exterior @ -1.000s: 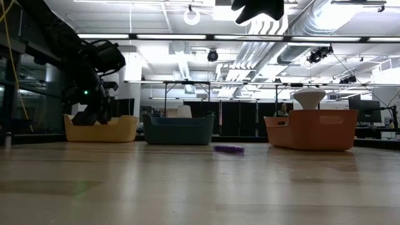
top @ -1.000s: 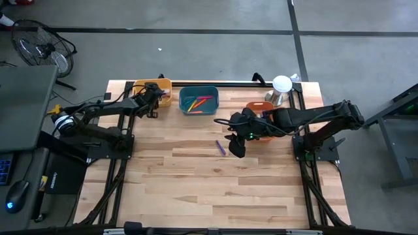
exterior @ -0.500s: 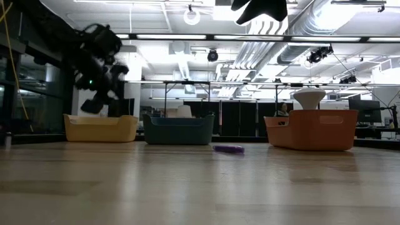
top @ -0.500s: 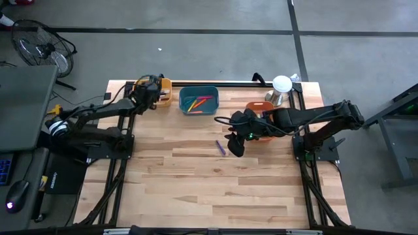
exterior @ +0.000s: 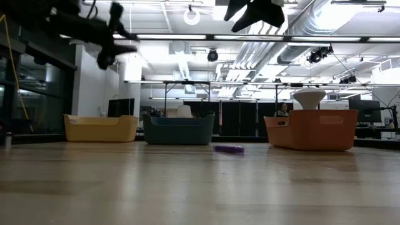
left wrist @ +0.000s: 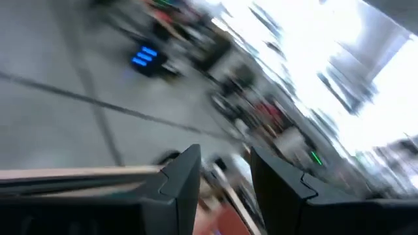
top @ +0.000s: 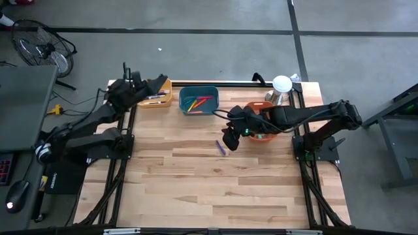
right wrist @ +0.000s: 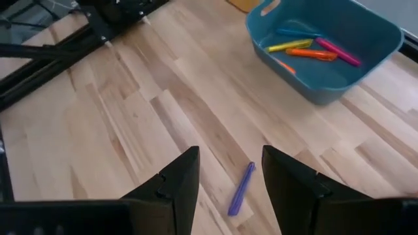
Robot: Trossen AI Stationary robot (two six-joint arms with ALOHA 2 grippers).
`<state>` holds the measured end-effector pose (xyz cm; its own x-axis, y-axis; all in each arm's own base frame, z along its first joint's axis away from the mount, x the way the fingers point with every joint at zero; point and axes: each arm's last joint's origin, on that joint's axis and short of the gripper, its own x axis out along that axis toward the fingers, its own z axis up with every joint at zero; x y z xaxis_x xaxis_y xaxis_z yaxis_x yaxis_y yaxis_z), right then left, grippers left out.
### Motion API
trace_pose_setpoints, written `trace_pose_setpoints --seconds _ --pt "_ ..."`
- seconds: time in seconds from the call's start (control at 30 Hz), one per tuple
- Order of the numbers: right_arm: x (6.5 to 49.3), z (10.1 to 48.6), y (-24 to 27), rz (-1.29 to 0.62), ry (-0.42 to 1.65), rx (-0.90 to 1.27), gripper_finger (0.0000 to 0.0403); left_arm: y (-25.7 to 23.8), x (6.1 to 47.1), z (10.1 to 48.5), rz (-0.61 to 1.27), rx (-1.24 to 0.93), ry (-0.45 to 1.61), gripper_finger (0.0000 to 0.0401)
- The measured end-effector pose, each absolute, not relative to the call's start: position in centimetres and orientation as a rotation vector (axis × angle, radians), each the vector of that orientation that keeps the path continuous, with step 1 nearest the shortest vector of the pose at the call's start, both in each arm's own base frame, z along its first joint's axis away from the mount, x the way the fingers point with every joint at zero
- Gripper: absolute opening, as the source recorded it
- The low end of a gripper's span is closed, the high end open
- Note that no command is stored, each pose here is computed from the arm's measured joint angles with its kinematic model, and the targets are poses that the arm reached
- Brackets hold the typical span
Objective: Pick & Place Markers
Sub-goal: Put the purple pen into the blue bin
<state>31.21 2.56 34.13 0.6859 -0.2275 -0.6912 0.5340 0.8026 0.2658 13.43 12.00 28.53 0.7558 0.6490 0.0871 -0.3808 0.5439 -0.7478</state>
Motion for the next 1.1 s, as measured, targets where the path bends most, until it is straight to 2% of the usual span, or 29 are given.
trace_pose_setpoints --seconds 0.2,0.47,0.73,1.1 --pt "32.0 34.3 2.2 -0.401 0.647 0.51 0.0154 9.6 12.1 30.3 0.318 -0.629 -0.322 0.0131" --pt "33.5 33.4 2.3 -0.337 0.65 0.524 0.0153 7.3 10.7 31.5 0.026 -0.592 -0.277 0.0131" --pt "35.1 31.1 2.4 -0.393 0.698 0.599 0.0153 4.1 9.8 31.7 -0.042 -0.585 -0.285 0.0131" --pt "36.3 29.9 1.1 -0.436 0.694 0.677 0.0138 0.6 10.9 30.1 -0.003 -0.509 -0.141 0.0131"
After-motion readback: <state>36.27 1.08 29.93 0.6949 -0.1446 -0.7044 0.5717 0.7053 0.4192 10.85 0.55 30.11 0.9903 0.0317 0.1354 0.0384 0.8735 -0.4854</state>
